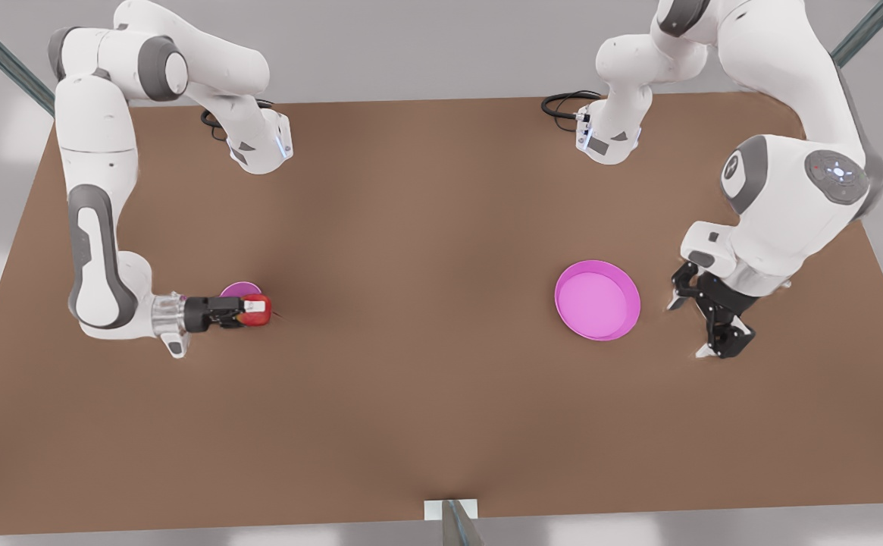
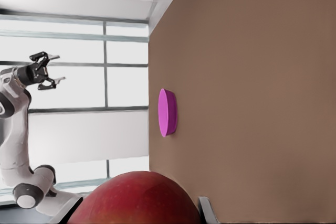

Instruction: Use the left arm to pick up the apple from the plate, transfer it to the gripper of the right arm, and then use the right arm to place it into the bowl

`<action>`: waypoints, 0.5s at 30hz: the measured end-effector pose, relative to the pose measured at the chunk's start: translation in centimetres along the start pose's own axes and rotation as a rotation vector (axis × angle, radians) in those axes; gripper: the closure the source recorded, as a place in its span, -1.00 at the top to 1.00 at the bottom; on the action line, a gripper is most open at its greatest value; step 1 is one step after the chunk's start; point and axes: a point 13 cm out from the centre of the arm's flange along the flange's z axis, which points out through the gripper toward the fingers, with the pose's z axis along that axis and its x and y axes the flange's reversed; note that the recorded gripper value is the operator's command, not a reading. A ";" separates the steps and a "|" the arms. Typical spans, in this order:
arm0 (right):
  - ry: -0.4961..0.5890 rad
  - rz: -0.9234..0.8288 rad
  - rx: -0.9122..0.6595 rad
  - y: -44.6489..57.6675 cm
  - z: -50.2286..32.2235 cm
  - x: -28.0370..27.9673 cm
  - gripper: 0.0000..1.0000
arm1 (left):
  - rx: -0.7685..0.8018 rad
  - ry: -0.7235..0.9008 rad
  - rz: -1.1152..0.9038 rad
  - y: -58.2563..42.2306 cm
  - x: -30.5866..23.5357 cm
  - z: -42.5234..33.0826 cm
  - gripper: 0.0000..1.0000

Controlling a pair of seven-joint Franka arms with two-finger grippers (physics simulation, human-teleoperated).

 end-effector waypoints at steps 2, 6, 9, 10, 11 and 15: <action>0.016 -0.009 0.042 -0.8 -2.6 1.3 0.58 | 0.025 0.065 -0.160 -1.4 3.0 -1.7 1.00; 0.077 -0.027 0.115 -2.8 -4.7 3.6 0.58 | 0.109 0.105 -0.429 -3.2 4.5 -0.9 1.00; 0.121 -0.045 0.162 -4.6 -4.8 4.6 0.58 | 0.150 0.135 -0.588 -3.9 3.9 0.7 1.00; 0.134 -0.050 0.177 -5.3 -4.8 4.8 0.58 | 0.160 0.144 -0.639 -4.1 3.6 1.1 1.00; 0.144 -0.058 0.196 -6.0 -4.8 5.0 0.58 | 0.166 0.152 -0.686 -4.5 3.2 1.4 1.00; 0.169 -0.104 0.278 -8.1 -6.2 5.3 0.58 | 0.175 0.181 -0.870 -5.1 2.9 1.6 1.00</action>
